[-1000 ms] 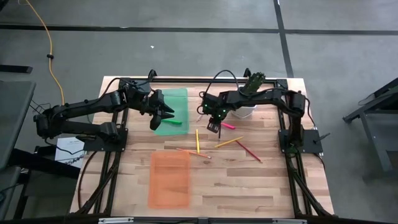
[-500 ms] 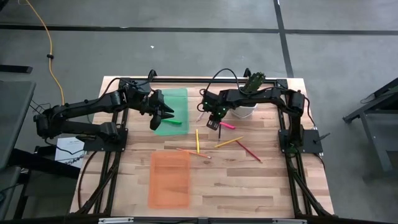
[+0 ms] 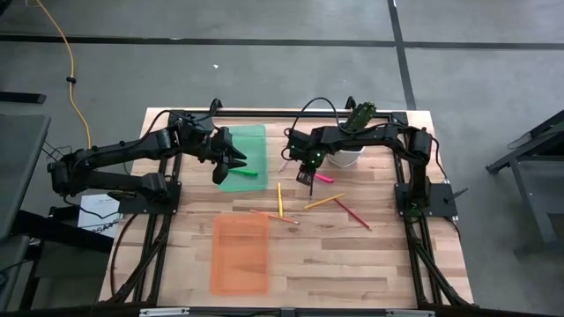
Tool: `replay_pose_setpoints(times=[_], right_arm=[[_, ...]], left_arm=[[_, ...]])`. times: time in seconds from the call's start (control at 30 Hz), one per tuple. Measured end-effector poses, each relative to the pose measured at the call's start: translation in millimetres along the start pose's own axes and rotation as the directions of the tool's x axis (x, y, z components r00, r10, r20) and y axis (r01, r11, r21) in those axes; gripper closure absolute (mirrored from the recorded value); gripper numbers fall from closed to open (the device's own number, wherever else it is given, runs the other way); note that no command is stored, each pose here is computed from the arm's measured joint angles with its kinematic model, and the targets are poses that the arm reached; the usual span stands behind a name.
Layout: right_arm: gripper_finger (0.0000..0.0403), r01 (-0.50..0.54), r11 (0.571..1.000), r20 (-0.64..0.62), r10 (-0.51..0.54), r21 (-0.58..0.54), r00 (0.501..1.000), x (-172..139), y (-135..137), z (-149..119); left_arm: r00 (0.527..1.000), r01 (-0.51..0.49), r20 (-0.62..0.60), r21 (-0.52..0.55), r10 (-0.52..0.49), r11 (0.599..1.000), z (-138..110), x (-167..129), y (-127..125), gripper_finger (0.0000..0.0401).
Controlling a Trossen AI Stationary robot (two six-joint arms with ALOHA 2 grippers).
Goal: Sort pens & pencils
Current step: Put the pink pen into the green bin
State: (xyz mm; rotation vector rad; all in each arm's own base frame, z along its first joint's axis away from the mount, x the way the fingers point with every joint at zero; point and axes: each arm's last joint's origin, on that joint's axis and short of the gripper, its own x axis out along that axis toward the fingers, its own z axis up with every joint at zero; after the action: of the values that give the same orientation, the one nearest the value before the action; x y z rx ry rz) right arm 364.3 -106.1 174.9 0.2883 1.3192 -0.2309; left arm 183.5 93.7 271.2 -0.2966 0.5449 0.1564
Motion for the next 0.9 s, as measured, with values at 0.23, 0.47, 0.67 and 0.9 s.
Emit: replay_pose_setpoints(times=[0.23, 0.47, 0.67, 0.9], right_arm=[[0.0295, -0.02, 1.0, -0.001, 0.02, -0.011, 1.0, -0.1, 0.6, -0.1], [0.0295, -0.026, 1.0, -0.003, 0.026, 0.01, 1.0, -0.1, 0.8, -0.3], [0.0295, -0.026, 1.0, -0.008, 0.026, 0.01, 1.0, 0.0, 1.7, -0.8], [0.0295, -0.026, 1.0, -0.01, 0.026, 0.006, 1.0, 0.0, 1.7, -1.0]], left_arm=[[1.0, 0.0, 0.0, 0.0, 0.0, 1.0, 0.1, 0.0, 0.0, 0.0291], [1.0, 0.001, 0.0, -0.015, -0.001, 1.0, 0.1, 0.0, -0.1, 0.0291], [1.0, 0.021, -0.001, -0.048, -0.021, 0.999, -0.1, 0.0, -0.7, 0.0291], [1.0, 0.021, -0.001, -0.114, -0.022, 0.993, -0.1, 0.0, -0.6, 0.0291]])
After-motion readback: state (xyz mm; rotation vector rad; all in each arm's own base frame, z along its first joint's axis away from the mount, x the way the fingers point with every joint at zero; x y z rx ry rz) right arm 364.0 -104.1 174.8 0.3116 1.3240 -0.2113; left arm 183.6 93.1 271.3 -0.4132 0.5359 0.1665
